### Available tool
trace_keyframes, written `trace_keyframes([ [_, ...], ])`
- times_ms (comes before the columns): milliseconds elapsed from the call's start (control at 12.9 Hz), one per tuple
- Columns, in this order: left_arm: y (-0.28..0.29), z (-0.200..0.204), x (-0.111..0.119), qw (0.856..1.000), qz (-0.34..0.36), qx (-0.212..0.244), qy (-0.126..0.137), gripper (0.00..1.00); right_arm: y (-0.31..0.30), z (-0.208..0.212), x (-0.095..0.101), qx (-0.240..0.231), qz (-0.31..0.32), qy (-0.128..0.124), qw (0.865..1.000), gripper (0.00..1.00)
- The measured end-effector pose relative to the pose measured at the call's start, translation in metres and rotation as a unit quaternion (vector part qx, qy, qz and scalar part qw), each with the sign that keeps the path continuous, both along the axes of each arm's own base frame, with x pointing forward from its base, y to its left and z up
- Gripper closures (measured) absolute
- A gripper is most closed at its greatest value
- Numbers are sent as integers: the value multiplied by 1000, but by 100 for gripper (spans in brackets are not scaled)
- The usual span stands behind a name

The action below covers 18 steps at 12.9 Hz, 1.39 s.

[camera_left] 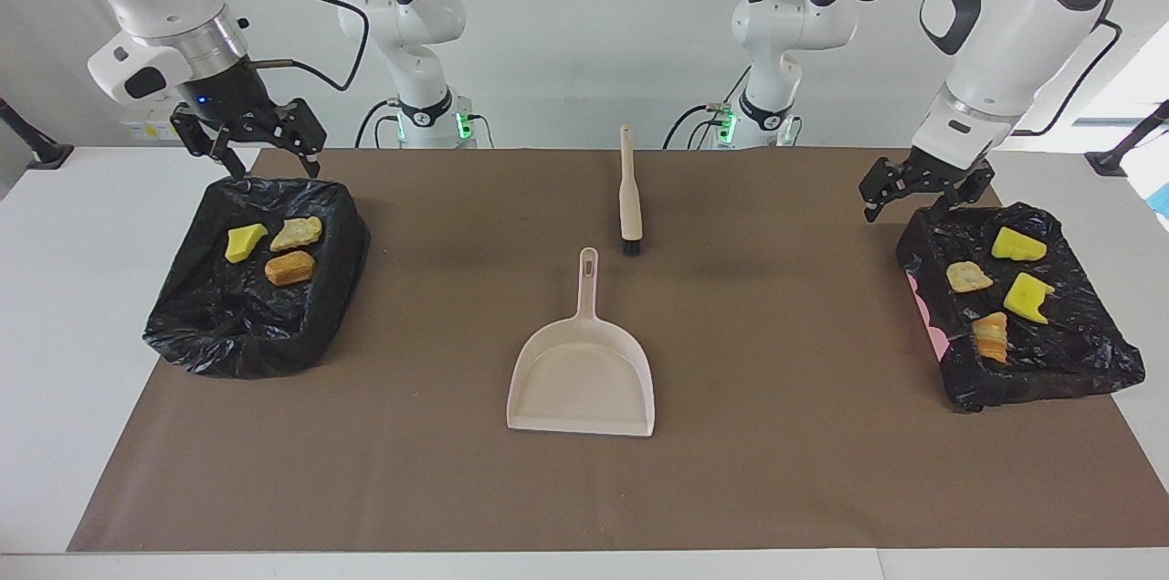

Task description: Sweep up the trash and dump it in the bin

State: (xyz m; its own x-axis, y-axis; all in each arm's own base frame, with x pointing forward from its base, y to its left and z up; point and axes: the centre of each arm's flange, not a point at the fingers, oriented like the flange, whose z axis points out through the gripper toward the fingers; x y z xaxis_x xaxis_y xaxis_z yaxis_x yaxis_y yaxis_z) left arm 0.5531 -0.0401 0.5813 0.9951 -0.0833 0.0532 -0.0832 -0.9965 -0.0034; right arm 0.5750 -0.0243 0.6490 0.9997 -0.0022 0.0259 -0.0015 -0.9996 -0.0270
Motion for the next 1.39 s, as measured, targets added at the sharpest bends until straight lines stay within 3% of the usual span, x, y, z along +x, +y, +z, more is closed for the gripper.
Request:
trace_keyframes([
  [386,0,55,-17,1000,-6,10,-1,0,0,0,0,0,0,0,1000,0],
  [1082,1,85,-24,1000,-6,9,-24,0,0,0,0,0,0,0,1000,0],
  [1391,-5,85,-31,1000,-11,10,-10,0,0,0,0,0,0,0,1000,0],
])
